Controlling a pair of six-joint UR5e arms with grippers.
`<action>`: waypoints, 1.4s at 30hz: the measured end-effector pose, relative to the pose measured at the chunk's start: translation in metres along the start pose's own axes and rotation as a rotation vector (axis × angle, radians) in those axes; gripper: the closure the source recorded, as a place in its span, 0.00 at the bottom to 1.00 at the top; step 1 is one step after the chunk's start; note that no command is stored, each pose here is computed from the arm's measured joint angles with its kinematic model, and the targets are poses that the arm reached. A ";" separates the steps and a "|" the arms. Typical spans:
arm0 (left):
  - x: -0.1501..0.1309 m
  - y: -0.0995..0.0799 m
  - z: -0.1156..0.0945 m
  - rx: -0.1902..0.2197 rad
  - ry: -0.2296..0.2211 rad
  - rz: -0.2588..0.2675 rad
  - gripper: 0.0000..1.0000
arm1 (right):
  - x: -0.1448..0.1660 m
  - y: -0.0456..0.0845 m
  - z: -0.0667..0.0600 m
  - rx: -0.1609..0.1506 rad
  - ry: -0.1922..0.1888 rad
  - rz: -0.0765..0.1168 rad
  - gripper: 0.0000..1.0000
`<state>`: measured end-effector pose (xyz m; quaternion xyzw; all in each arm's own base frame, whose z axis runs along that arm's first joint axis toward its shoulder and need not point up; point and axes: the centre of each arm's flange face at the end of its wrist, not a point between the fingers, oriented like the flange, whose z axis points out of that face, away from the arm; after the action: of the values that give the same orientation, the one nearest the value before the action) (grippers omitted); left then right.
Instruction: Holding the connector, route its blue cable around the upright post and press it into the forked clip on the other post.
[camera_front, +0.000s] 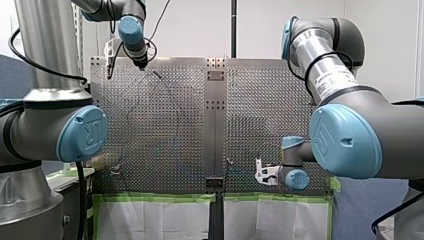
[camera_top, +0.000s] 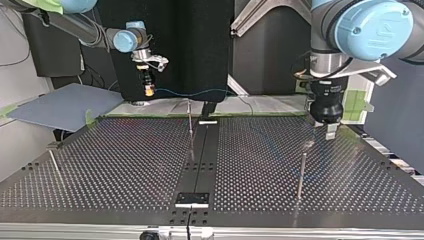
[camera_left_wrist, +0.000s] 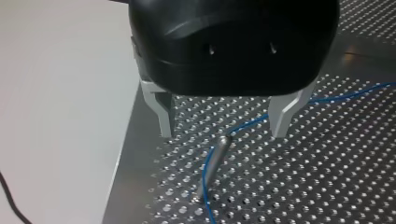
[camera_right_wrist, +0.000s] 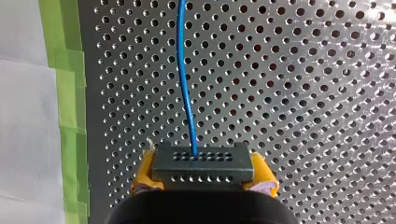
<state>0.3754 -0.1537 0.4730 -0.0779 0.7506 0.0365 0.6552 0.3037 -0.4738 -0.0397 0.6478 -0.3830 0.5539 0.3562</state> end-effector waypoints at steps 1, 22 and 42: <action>0.001 0.000 -0.001 -0.001 0.008 0.003 0.01 | 0.000 0.000 0.000 0.000 0.000 0.000 1.00; 0.015 0.007 -0.019 -0.018 0.174 0.060 0.01 | 0.000 0.000 0.000 0.000 0.003 0.000 1.00; 0.021 0.010 -0.029 -0.024 0.256 0.087 0.01 | 0.000 0.000 0.000 0.000 0.002 0.000 1.00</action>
<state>0.3427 -0.1497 0.4559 -0.0571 0.8303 0.0638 0.5507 0.3039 -0.4740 -0.0395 0.6472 -0.3825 0.5546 0.3568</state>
